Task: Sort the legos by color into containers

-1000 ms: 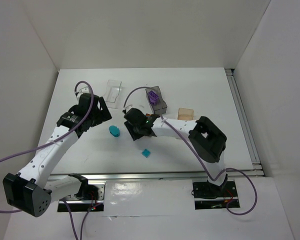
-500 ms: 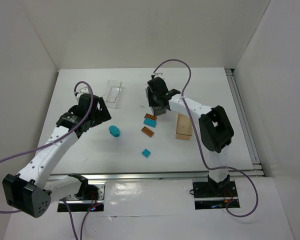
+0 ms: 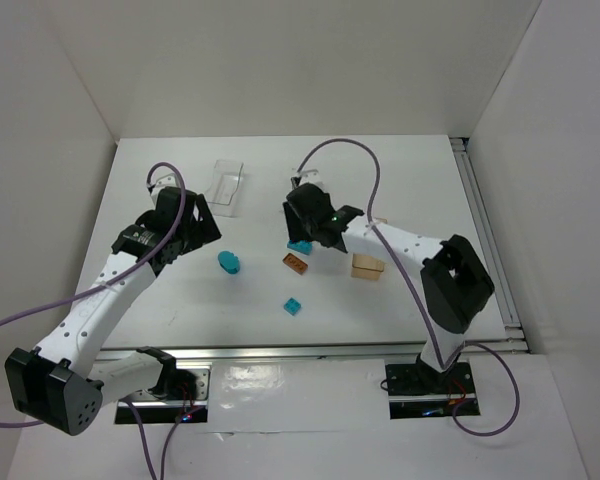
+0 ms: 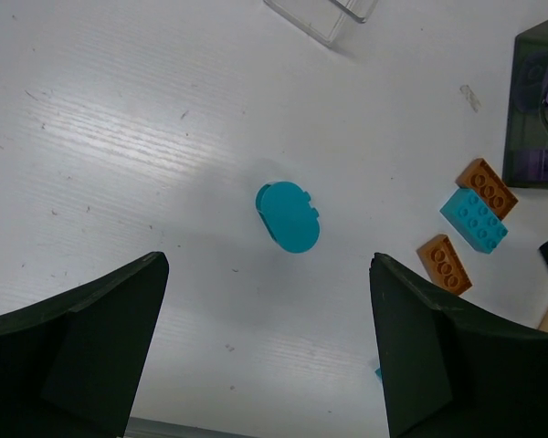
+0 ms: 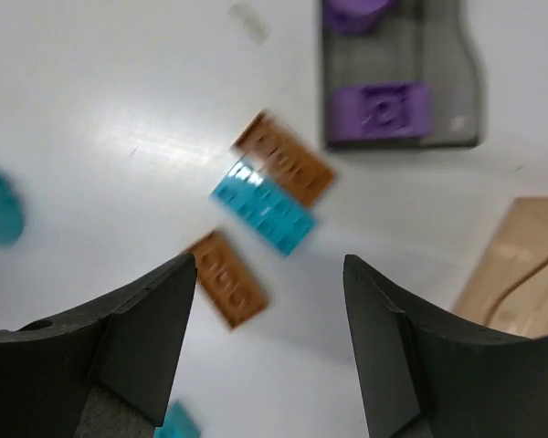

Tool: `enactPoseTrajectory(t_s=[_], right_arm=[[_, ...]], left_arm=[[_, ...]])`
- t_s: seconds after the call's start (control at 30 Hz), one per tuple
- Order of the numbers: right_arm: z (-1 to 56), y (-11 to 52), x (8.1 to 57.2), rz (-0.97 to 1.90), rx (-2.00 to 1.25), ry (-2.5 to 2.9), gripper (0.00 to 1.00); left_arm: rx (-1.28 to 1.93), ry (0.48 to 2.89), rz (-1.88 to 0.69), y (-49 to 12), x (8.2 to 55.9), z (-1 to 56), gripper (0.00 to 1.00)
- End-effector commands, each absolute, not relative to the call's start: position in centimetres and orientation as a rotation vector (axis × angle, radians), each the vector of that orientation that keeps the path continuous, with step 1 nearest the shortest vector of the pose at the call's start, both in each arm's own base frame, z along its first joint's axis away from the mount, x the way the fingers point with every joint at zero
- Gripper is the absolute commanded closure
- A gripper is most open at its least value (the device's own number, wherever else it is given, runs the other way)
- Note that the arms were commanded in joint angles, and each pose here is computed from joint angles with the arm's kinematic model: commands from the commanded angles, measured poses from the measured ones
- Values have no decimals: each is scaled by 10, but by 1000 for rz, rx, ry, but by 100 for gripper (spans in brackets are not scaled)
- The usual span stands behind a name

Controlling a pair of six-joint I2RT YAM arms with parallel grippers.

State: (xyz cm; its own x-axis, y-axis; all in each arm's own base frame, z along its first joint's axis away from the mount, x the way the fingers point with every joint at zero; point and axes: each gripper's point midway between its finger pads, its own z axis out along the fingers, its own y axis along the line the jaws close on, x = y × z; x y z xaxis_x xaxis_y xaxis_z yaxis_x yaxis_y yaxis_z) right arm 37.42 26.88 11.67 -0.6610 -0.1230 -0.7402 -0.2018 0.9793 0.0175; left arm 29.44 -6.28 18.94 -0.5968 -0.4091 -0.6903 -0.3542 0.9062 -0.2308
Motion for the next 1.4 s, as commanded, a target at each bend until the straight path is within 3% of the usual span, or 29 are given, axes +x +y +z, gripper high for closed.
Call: enactPoseTrajectory(t_s=[0.0,0.03,0.13,0.27,0.57,0.77,1.0,1.23,1.37], right_arm=[[107,289,333,212,-361,2325,27],[97,295,324,218,-420,2337,19],[78,305,312,289,-514,2380,9],[56,314,311,288,-588,2441,9],[24,315,328,264,-605,2481,27],[24,318,334,250,-612,2474,42],[47,311,329,244,-595,2428,77],[109,278,322,191,-452,2344,78],[141,234,325,111,-266,2308,78]], left_arm=[[-537,2230,-75,-58,297,200,3],[-537,2230,-75,-58,297,200,3],[-522,2254,-71,-59,296,193,3],[-522,2246,-76,-59,295,196,3],[-519,2250,-86,-61,295,196,3],[-522,2394,-103,-75,294,153,3],[-587,2627,-96,-97,293,77,0],[-641,2689,-63,-100,293,38,3],[-633,2712,-36,-108,303,24,11]])
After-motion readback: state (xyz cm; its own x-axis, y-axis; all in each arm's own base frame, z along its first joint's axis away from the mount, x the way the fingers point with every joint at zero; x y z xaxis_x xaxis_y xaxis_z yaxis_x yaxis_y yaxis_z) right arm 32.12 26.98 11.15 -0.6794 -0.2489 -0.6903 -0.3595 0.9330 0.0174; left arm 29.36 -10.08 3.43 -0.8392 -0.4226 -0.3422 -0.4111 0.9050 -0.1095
